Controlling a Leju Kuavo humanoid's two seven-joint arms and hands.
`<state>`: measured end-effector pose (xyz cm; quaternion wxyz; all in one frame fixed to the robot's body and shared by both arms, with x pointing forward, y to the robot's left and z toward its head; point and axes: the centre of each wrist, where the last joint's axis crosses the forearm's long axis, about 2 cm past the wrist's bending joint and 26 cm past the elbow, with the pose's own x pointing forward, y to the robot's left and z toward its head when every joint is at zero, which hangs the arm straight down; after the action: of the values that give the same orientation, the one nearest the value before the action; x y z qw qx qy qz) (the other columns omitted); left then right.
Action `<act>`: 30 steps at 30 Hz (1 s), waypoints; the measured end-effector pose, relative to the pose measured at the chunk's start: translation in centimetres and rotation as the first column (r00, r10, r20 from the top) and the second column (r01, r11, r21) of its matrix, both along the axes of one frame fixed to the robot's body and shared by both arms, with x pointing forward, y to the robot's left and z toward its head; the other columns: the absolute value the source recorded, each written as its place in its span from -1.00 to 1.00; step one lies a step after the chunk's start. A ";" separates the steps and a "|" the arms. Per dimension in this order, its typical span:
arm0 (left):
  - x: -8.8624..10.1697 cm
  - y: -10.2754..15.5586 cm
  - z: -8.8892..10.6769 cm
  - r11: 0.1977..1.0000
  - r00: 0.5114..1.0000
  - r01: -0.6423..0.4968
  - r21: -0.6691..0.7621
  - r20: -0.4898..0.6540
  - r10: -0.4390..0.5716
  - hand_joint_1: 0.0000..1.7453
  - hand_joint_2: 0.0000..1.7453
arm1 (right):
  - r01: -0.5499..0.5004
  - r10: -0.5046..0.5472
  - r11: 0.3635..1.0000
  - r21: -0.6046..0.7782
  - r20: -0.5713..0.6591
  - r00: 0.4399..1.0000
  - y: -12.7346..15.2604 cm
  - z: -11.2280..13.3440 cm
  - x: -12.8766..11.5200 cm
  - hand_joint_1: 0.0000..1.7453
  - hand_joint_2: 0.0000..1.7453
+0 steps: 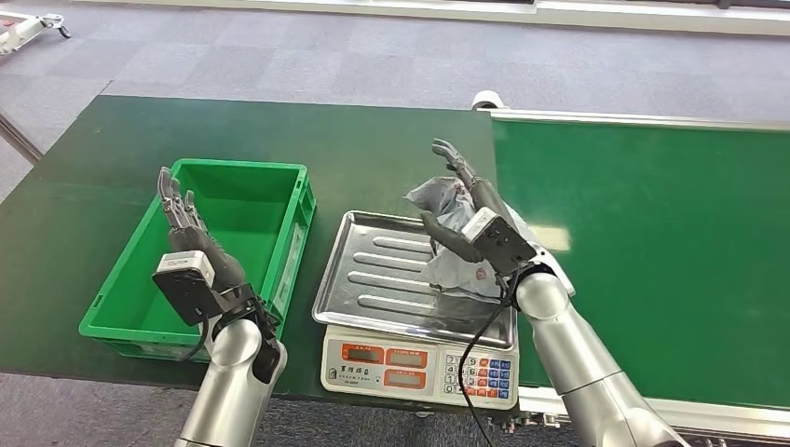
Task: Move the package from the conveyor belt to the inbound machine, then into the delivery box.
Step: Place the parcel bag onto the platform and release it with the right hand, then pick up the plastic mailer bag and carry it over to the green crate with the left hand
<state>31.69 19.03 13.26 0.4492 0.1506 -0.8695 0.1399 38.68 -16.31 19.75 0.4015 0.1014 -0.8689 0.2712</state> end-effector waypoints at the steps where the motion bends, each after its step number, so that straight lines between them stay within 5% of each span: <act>1: 0.0 -0.1 0.0 1.000 1.000 0.009 -0.004 0.001 -0.009 -1.00 -1.00 | 0.029 -0.029 0.999 0.024 0.019 0.999 -0.3 -0.1 0.0 -1.00 1.00; 6: 0.0 -0.8 0.5 0.992 0.992 0.123 -0.040 0.034 -0.122 -1.00 -1.00 | 0.248 -0.283 0.951 0.182 0.204 0.937 -2.3 0.2 -1.1 -1.00 1.00; 10: 0.0 -1.7 0.8 0.967 0.967 0.250 -0.049 0.062 -0.247 -1.00 1.00 | 0.444 -0.536 0.839 0.314 0.333 0.776 -4.2 1.8 -2.7 -1.00 1.00; 13: 0.1 -2.3 1.0 0.952 0.951 0.305 -0.027 0.071 -0.302 -1.00 1.00 | 0.532 -0.667 0.743 0.407 0.380 0.641 -5.8 2.8 -3.9 -1.00 1.00; 16: 0.6 -3.1 1.0 0.940 0.939 0.339 0.030 0.055 -0.341 -1.00 1.00 | 0.569 -0.710 0.703 0.426 0.384 0.590 -7.4 2.6 -4.8 -1.00 1.00; 24: 3.2 -5.2 -0.1 0.858 0.883 0.470 0.206 -0.100 -0.460 -1.00 1.00 | 0.651 -0.734 0.678 0.342 0.271 0.622 -11.1 -1.7 -7.1 -1.00 1.00; 30: 5.6 -7.6 -0.2 0.692 0.798 0.588 0.419 -0.442 -0.411 -1.00 1.00 | 0.672 -0.715 0.693 0.260 0.132 0.686 -12.1 -5.5 -8.1 -1.00 1.00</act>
<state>37.24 11.46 13.06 0.5413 0.0446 -0.7970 -0.2641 30.63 -28.45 14.24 0.3624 -0.2296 -0.9030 0.0235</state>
